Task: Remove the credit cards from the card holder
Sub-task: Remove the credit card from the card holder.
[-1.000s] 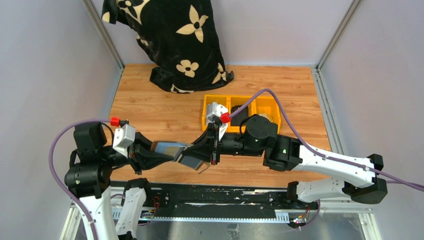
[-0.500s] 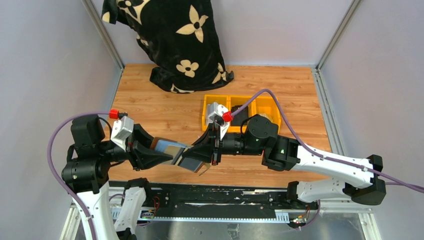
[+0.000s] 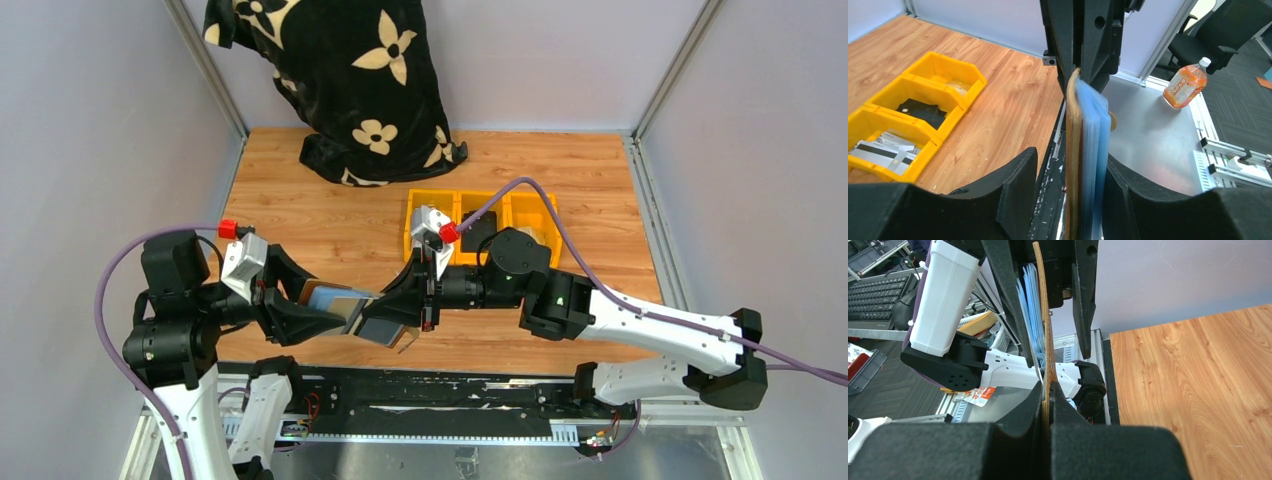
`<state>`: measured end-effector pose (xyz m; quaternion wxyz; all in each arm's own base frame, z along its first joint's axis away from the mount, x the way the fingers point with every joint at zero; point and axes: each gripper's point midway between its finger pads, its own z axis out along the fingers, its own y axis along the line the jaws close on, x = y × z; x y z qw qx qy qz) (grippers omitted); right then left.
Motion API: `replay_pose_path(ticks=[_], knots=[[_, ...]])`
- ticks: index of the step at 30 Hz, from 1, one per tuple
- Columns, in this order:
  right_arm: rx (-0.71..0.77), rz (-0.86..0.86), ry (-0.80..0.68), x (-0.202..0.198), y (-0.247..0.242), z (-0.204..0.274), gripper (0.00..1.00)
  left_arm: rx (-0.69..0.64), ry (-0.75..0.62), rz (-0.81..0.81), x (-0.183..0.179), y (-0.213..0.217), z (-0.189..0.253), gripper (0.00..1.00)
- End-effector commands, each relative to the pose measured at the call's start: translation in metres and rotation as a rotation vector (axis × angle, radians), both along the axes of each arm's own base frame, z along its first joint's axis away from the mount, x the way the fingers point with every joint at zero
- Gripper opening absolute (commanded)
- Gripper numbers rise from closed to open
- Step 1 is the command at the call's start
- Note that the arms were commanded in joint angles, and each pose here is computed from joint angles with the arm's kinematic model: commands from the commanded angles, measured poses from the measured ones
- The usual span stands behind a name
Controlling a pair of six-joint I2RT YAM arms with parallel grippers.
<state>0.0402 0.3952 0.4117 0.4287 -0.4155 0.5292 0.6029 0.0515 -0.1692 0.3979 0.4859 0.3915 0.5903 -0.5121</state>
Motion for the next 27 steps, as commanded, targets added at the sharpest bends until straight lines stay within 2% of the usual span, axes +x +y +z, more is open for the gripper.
replay_pose_path(ticks=[1,4,5,9,10,11,12,15,16,19,21,27], knots=[[0.038,0.019,-0.006,0.001,0.004,0.016,0.0,0.0,-0.017,0.002,-0.002,0.0,-0.002,0.51],[0.03,0.029,-0.004,0.001,0.009,0.015,0.0,-0.001,-0.012,0.002,0.001,0.0,-0.005,0.47],[0.028,0.03,-0.003,0.001,0.01,0.014,0.0,-0.001,-0.009,0.002,0.002,0.0,-0.007,0.43],[0.041,0.022,-0.001,0.007,0.003,0.017,0.0,-0.011,0.05,0.003,0.008,0.001,-0.01,0.09],[0.051,0.021,0.002,0.008,0.0,0.018,0.04,-0.014,0.065,0.004,0.01,0.002,-0.011,0.02],[0.06,0.017,0.005,0.012,-0.004,0.018,0.15,-0.016,0.075,0.003,0.012,0.002,-0.011,0.0],[0.067,0.002,0.011,0.018,-0.009,0.019,0.29,-0.016,0.081,0.003,0.015,0.003,-0.012,0.0],[0.091,-0.098,0.028,0.038,-0.034,0.026,0.49,-0.019,0.111,0.007,0.025,0.005,-0.012,0.0],[0.103,-0.152,0.028,0.046,-0.044,0.029,0.52,-0.01,0.122,0.021,0.029,0.006,-0.013,0.0],[0.147,-0.307,0.026,0.063,-0.073,0.043,0.54,0.021,0.15,0.07,0.039,0.009,-0.016,0.0],[0.198,-0.318,0.048,0.059,-0.084,0.054,0.53,0.059,0.159,0.13,0.047,0.013,-0.019,0.0],[0.216,-0.061,0.161,0.018,-0.057,0.055,0.51,0.154,0.268,0.357,0.08,0.032,-0.032,0.0]])
